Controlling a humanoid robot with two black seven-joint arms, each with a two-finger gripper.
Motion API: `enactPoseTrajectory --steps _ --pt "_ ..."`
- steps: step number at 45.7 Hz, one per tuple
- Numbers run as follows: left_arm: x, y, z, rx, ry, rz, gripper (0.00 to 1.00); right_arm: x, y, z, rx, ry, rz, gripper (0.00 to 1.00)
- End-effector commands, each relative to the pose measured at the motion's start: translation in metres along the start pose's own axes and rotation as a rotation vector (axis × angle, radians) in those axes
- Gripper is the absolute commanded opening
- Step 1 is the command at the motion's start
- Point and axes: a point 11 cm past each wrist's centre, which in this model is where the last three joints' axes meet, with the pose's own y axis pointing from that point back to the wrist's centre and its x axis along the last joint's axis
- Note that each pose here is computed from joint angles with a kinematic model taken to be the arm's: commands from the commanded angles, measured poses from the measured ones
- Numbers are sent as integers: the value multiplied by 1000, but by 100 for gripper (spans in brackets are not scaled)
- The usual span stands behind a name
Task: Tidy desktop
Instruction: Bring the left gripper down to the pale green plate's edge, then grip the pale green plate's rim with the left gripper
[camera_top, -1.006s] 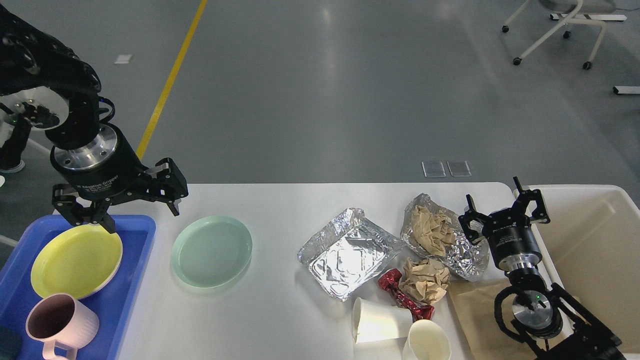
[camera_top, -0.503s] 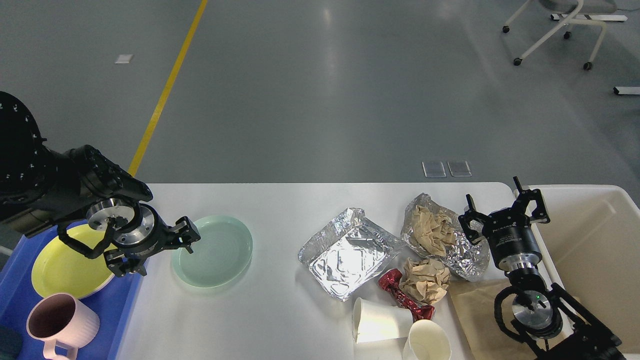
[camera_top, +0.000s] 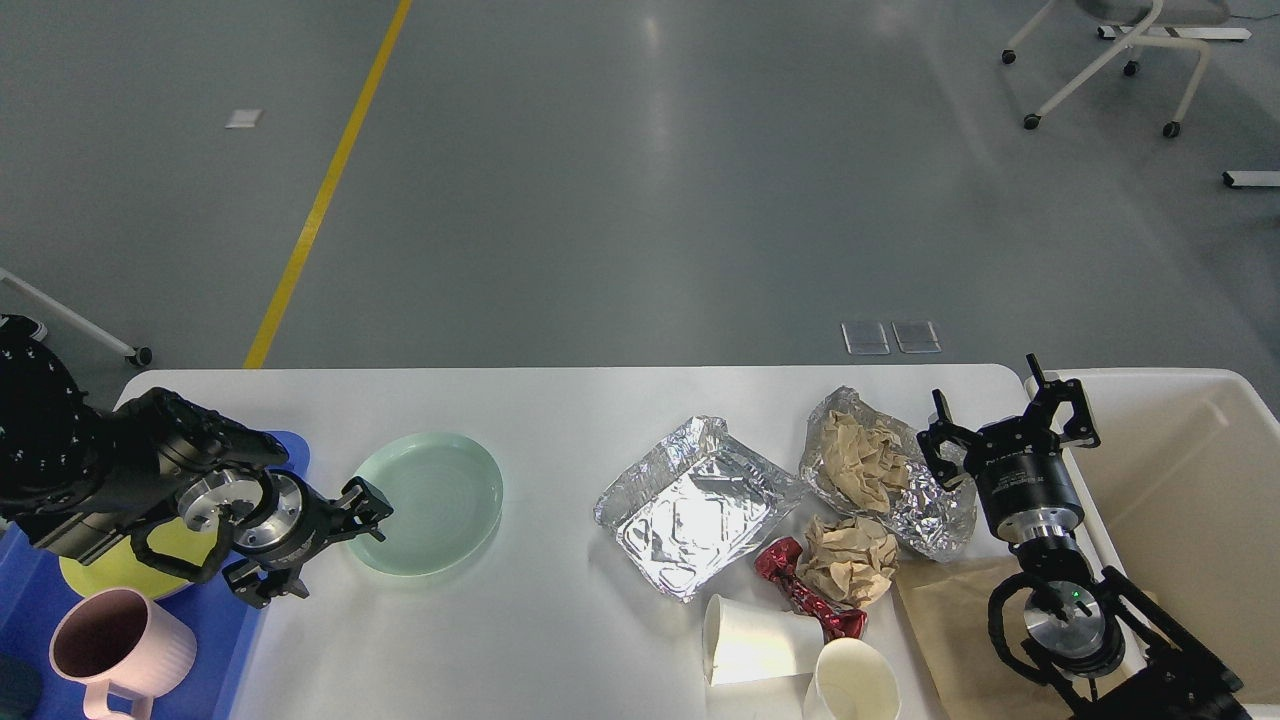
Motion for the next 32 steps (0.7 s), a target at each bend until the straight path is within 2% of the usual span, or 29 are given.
enactPoseTrajectory --steps 1,12,18,26,32 --pt "-1 -13 3 -26 45 76 95 0 0 0 0 0 0 100" --pt "4 -13 5 -24 60 141 89 0 0 0 0 0 0 100" --pt "3 -14 2 -19 61 135 77 0 0 0 0 -1 -1 100" --pt "-1 -18 -1 -8 60 125 68 0 0 0 0 0 0 100" --pt "-4 -18 4 -21 68 114 56 0 0 0 0 0 0 100"
